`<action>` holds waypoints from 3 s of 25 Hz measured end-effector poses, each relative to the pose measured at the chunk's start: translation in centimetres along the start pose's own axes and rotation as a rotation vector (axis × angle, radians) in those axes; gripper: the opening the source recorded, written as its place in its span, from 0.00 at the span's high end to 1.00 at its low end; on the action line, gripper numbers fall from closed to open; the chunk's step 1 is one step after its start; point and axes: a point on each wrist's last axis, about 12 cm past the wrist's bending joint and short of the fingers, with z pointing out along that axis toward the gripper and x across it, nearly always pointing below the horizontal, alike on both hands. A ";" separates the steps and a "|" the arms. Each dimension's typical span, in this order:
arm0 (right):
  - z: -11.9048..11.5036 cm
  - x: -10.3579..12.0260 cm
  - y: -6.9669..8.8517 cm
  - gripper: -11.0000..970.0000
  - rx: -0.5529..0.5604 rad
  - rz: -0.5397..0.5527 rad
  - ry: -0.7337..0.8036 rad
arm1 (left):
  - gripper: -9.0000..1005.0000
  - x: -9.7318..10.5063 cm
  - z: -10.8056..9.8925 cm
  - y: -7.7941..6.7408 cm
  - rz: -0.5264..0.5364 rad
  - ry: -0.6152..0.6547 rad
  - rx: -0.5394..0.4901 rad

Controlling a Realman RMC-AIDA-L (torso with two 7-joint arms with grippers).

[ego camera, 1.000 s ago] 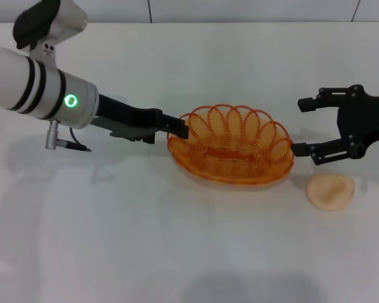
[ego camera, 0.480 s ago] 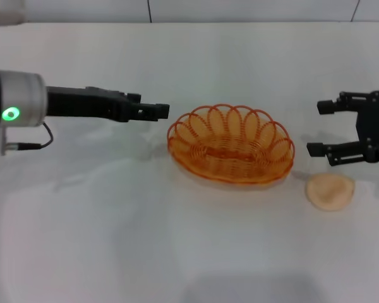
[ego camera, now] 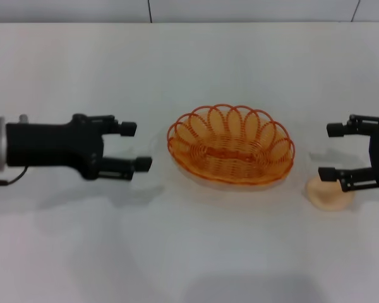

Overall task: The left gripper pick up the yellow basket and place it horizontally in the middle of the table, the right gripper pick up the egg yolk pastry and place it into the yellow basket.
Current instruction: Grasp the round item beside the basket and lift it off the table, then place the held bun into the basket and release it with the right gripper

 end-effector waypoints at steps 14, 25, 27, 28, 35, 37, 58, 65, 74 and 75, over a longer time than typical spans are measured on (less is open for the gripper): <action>-1.3 0.0 0.4 0.12 -0.016 -0.005 0.067 | 0.17 2.7 -2.9 -0.4 0.153 -0.030 0.011; 0.2 -1.9 -1.8 0.16 0.009 0.065 0.327 | 0.17 2.4 -2.2 -0.2 0.161 -0.007 0.026; 0.7 -2.1 -2.0 0.18 0.003 0.070 0.351 | 0.17 2.4 -2.2 -0.2 0.159 -0.007 0.026; 0.9 -2.2 -2.1 0.20 0.000 0.074 0.364 | 0.17 2.5 -2.2 -0.2 0.158 -0.007 0.027; 2.7 -1.7 -2.2 0.23 0.002 0.103 0.456 | 0.17 2.7 -2.2 -0.3 0.155 -0.004 0.024; 3.2 -1.5 -2.1 0.23 0.000 0.101 0.470 | 0.17 2.9 -2.2 -0.4 0.152 0.000 0.024; 4.1 -1.1 -1.9 0.68 -0.014 0.103 0.466 | 0.17 3.1 -2.2 -0.3 0.148 0.016 0.015; 3.4 -2.4 -2.2 0.74 -0.005 0.084 0.414 | 0.17 3.4 -2.4 -0.5 0.146 0.018 0.012; 1.5 -6.6 -2.4 0.78 -0.015 0.064 0.244 | 0.17 3.8 -2.7 -0.8 0.140 0.014 0.009; 1.6 -7.0 -2.5 0.79 -0.014 0.068 0.228 | 0.17 3.9 -2.7 -0.8 0.139 0.014 0.009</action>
